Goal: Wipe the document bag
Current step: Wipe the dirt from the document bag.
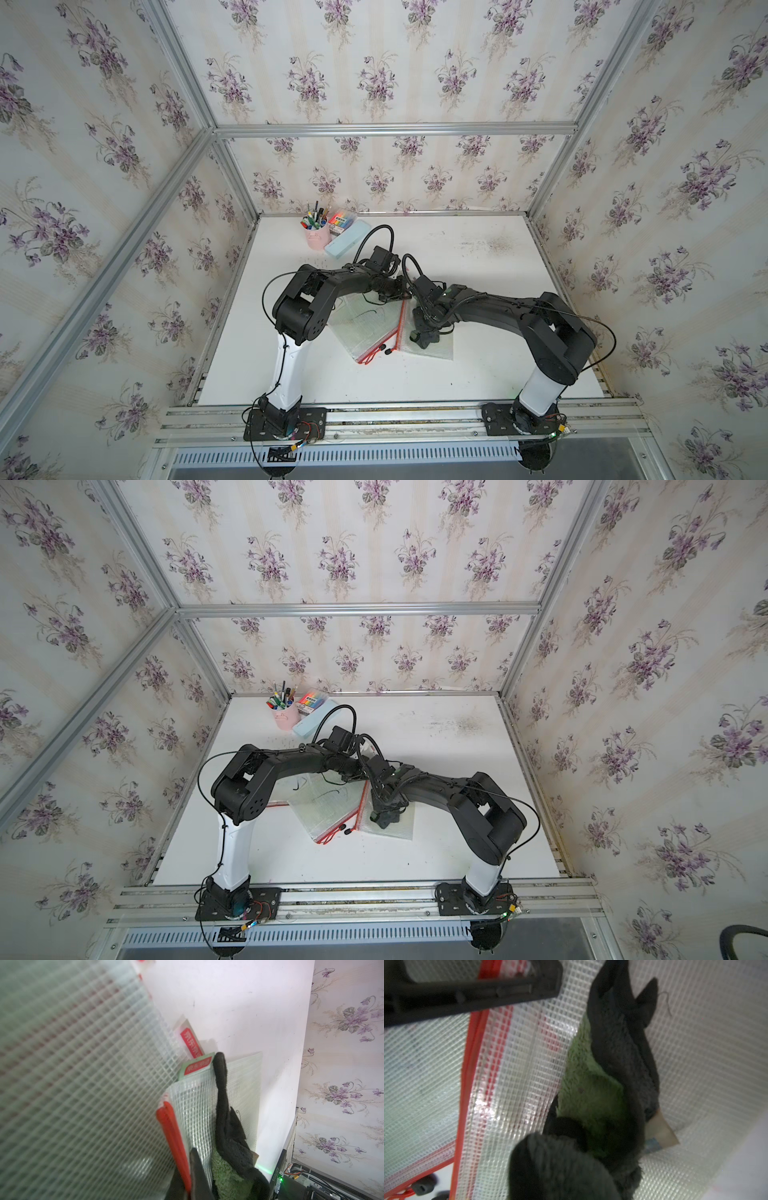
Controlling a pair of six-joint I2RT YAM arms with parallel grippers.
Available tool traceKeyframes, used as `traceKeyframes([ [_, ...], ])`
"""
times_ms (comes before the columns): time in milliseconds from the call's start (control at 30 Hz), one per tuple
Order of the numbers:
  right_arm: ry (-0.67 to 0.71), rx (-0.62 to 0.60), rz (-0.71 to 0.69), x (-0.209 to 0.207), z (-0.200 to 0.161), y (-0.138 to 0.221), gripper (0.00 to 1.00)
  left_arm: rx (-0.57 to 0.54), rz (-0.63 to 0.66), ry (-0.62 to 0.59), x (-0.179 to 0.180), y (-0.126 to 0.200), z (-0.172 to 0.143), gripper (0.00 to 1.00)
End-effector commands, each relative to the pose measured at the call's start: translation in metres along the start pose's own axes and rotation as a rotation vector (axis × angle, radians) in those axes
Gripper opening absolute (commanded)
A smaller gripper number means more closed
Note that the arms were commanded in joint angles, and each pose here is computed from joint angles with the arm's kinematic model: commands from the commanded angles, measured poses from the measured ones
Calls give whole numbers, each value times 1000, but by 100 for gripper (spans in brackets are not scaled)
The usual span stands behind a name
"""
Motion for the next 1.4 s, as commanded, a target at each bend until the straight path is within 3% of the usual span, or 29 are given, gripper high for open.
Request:
traceKeyframes([
  [0, -12, 134, -19, -13, -26, -24, 9, 50, 57, 26, 10, -3, -9, 0],
  [100, -52, 163, -38, -24, -42, -30, 8, 74, 42, 13, 7, -1, -12, 3],
  [167, -84, 156, -31, -29, -45, -31, 8, 123, 15, 6, 6, 2, -21, 15],
  [267, -107, 154, -17, -28, -40, -33, 9, 217, -12, -8, 5, 7, -43, 25],
  [400, -126, 147, 15, -21, -34, -36, 9, 306, -19, -33, 3, 16, -72, 29],
  [567, -135, 144, 24, -18, -31, -37, 9, 355, -36, -33, 1, 17, -91, 26],
  [733, -123, 124, -56, -25, -28, -32, 9, 371, -28, -36, -1, 11, -90, 0],
  [1100, -186, 75, -358, -108, -14, -6, 9, 417, 37, -50, 9, 8, -91, 0],
  [1200, -169, 15, -277, -91, -1, 10, 9, 413, 43, -34, 10, 6, -89, 0],
  [1367, -63, -7, -18, -5, -3, 20, 9, 404, 19, -13, 9, 2, -86, 0],
])
Point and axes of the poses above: each gripper's point midway between its finger pads, its own y axis back along the fingers, its own x axis along the line the jaws close on, z = x × y, the point moved 9 cm from there along y, back along the fingers, and after that the axes turned 6 degrees about -y, right-handed, at the moved point
